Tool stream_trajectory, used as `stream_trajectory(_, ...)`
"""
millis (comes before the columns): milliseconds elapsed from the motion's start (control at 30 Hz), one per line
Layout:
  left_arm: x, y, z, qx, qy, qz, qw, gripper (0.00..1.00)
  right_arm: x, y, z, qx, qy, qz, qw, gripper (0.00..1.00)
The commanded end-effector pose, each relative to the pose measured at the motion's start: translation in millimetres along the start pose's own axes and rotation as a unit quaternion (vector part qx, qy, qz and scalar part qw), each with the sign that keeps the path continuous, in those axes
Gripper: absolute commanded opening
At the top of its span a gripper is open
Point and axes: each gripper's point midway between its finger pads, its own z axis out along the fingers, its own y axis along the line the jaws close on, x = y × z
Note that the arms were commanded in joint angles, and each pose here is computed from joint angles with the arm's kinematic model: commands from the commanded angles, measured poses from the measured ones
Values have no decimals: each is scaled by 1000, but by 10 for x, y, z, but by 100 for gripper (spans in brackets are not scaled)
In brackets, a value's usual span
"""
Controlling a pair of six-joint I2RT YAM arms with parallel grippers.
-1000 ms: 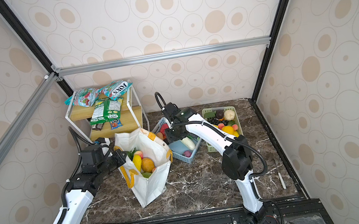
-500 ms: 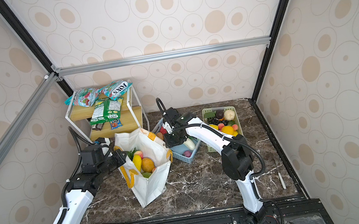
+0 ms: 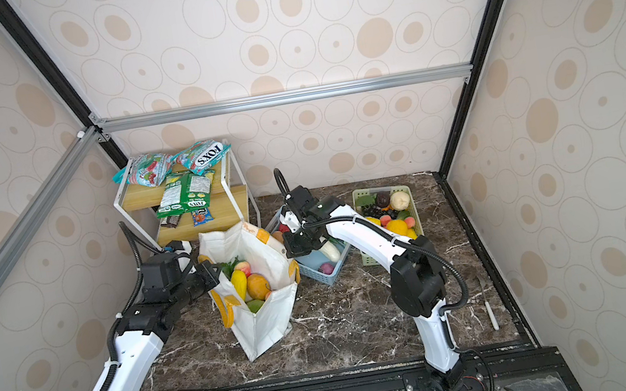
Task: Place the food into the grocery bag and tie it
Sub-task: 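Move the open right gripper past the blue basket toward the green fruit basket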
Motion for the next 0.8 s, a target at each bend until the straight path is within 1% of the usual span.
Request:
stream_trajectory(0,-187,4,-74,-12,-35,-6,999,0,-105,337,-388,-47,-37,-19,998,0)
stream_trajectory(133,-188,30,-55,-18,-35,-10,999,0,-115,458,-501,-69,-44,-26,996,0)
stream_trajectory(367,-128,121,2,-35,-27,-15,999,0,-52,357,-460,-52,-46,-11,998,0)
stream_trajectory(433,-82,157,22,-39,-22,-15,999,0,-50,351,-461,-53,-51,-9,997,2)
stream_trajectory(600,-7,202,49,-42,-15,-17,999,0,-25,257,-382,-38,-47,-2,998,9)
stream_trajectory(667,-7,213,47,-44,-16,-18,999,0,-13,226,-354,-33,-42,0,999,11)
stream_trajectory(767,-4,222,44,-46,-17,-17,999,0,-18,192,-367,-28,-42,5,999,19)
